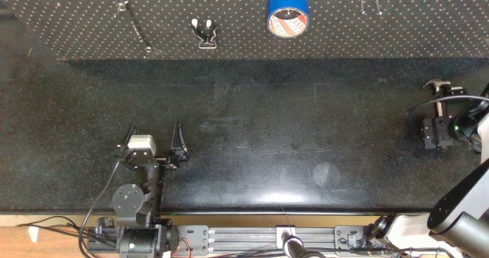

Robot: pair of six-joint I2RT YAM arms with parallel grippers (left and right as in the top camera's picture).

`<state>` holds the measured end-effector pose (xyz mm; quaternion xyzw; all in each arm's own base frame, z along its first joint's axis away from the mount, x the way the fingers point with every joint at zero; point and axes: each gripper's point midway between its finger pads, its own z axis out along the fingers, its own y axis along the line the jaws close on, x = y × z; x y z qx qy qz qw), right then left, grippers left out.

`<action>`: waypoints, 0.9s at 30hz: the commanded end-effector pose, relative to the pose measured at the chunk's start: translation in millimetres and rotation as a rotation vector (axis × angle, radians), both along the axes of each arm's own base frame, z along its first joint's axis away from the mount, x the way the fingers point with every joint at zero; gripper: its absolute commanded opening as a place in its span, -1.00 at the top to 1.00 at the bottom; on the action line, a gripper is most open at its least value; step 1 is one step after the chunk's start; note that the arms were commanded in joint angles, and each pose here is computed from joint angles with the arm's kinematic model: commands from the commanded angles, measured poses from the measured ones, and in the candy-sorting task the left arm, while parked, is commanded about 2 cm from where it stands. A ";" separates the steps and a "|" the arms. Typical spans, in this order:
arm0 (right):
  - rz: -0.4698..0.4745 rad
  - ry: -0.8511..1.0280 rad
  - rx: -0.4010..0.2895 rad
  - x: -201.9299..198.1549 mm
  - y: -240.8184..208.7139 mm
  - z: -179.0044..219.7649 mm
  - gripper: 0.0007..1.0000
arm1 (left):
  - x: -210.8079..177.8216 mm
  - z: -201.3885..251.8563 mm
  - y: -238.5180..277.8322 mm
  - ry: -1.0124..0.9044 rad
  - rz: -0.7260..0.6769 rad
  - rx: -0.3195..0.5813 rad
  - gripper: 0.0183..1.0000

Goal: Place Tools Onto Pegboard

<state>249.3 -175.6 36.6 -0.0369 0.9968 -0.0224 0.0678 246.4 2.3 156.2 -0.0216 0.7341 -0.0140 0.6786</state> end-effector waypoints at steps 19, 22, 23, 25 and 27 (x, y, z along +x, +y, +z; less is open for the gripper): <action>0.025 0.024 0.007 3.9 -5.9 -23.0 -0.90 | -0.4 -0.9 -0.6 0.001 -0.005 -0.005 -0.99; 0.025 0.027 0.009 3.6 -5.7 -24.1 -0.91 | -0.4 -0.9 -0.6 0.001 -0.005 -0.005 -1.00; 0.025 0.030 0.012 3.3 -5.4 -25.3 -0.90 | -0.4 -0.9 -0.6 0.001 -0.005 -0.005 -0.99; 0.025 0.035 0.016 2.8 -5.1 -26.9 -0.90 | -0.4 -0.9 -0.6 0.001 -0.005 -0.005 -0.99; 0.025 0.039 0.019 2.4 -4.8 -28.5 -0.90 | -0.4 -0.9 -0.6 0.001 -0.005 -0.005 -0.99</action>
